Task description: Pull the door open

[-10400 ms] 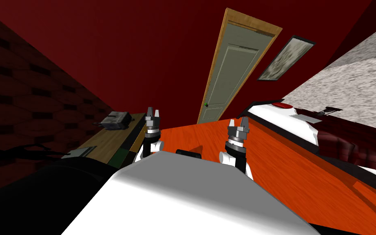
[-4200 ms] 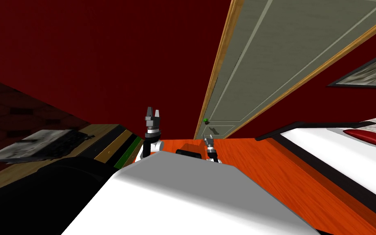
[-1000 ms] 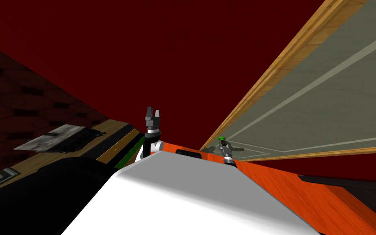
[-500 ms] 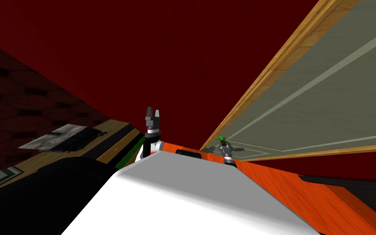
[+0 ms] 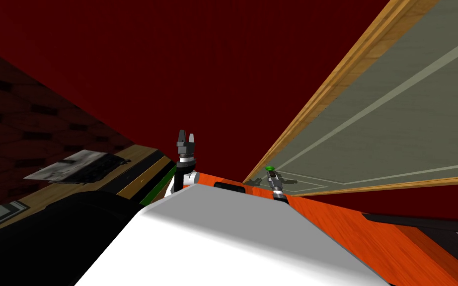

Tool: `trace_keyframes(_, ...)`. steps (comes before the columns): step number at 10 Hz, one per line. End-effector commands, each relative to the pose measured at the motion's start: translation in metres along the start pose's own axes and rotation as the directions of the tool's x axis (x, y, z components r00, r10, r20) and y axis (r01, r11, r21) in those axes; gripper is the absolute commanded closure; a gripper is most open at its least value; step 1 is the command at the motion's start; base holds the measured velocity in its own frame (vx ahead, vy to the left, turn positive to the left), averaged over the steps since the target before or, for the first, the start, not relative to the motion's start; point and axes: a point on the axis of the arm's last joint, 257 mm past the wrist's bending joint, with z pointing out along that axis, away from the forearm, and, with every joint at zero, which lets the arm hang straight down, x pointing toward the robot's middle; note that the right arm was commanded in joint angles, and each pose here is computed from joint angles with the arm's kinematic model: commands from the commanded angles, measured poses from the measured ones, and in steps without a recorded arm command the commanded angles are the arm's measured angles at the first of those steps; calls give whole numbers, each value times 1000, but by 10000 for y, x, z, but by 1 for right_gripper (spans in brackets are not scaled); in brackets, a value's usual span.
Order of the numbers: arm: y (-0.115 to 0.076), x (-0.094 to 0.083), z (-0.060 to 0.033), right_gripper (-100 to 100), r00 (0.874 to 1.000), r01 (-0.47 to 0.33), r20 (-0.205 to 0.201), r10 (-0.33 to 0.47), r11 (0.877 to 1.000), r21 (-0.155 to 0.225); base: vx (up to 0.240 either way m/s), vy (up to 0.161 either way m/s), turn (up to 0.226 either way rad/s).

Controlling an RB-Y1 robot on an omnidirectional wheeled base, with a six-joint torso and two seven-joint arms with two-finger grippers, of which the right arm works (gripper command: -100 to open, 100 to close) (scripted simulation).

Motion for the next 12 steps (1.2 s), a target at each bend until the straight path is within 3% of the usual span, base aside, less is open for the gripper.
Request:
trace_keyframes(1, 21, 19, 2, 100, 999, -50, -3, 50, 999, -2, -16, -6, 7)
trace_keyframes(4, 27, 23, 16, 100, 994, -111, -3, 111, 994, -3, -24, -6, 7)
trace_keyframes(8, 37, 30, 41, 100, 978, -209, -4, 209, 978, -5, -19, -5, 8)
trace_keyframes(12, 50, 39, 72, 100, 948, -318, -5, 318, 948, -6, -22, -5, 8)
